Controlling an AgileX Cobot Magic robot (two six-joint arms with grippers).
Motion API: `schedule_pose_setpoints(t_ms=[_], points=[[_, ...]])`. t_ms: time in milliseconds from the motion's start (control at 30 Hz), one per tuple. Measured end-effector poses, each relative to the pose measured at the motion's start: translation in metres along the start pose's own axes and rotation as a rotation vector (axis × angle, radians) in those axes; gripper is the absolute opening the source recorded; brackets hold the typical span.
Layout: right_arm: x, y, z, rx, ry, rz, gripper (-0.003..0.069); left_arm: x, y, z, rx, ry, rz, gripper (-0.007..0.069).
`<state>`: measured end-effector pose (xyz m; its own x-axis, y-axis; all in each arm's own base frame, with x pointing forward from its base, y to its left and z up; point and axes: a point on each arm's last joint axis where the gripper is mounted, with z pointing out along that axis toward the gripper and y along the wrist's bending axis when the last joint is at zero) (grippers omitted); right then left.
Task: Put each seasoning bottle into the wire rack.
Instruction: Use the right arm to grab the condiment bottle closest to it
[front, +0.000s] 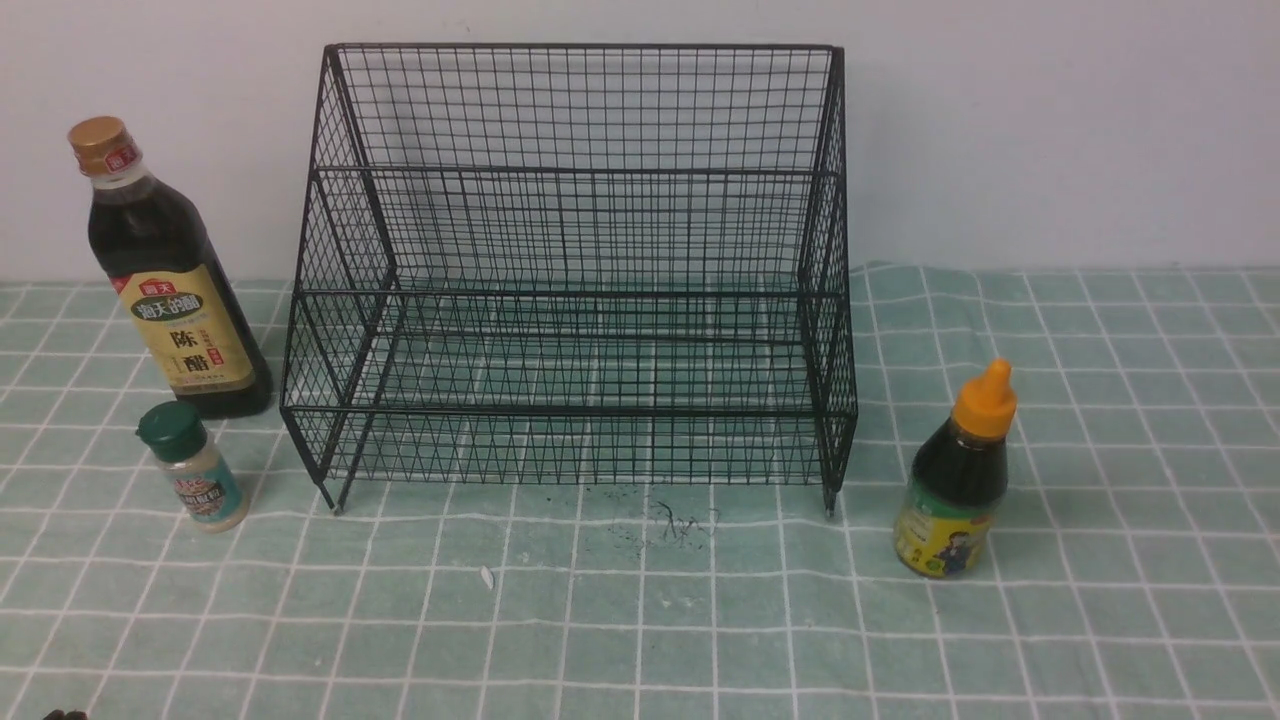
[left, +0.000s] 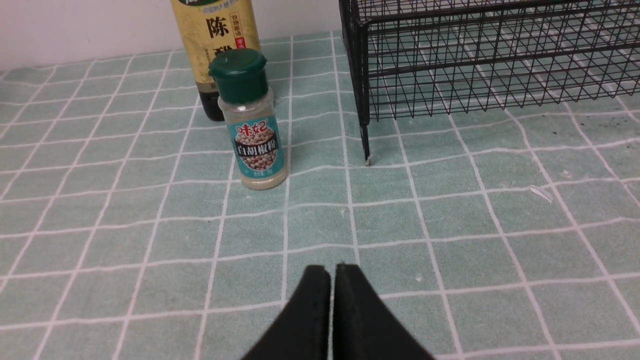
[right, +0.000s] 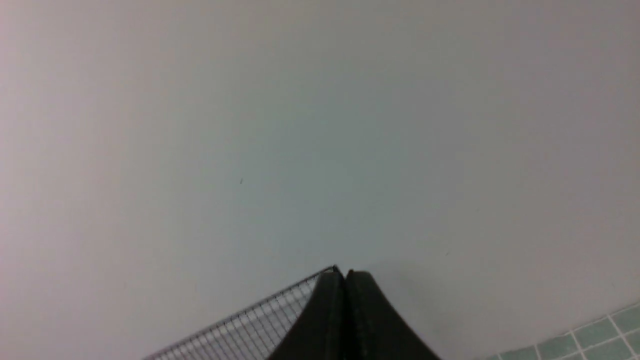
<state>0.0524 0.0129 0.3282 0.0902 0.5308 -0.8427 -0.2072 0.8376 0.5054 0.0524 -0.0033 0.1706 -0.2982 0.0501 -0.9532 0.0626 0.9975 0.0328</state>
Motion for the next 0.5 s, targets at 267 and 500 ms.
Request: schedule_pose_setpoints(t_ms=[267,500], points=[[-0.009,0.016,0.095,-0.021,0.722,-0.219,-0.0012,0.000,0.000,0.000,0.000,0.000,0.000,-0.0006],[-0.002,-0.009,0.168,0.086,1.063,-0.278,0.0020,0.000,0.000,0.000,0.000,0.000,0.000,-0.0006]])
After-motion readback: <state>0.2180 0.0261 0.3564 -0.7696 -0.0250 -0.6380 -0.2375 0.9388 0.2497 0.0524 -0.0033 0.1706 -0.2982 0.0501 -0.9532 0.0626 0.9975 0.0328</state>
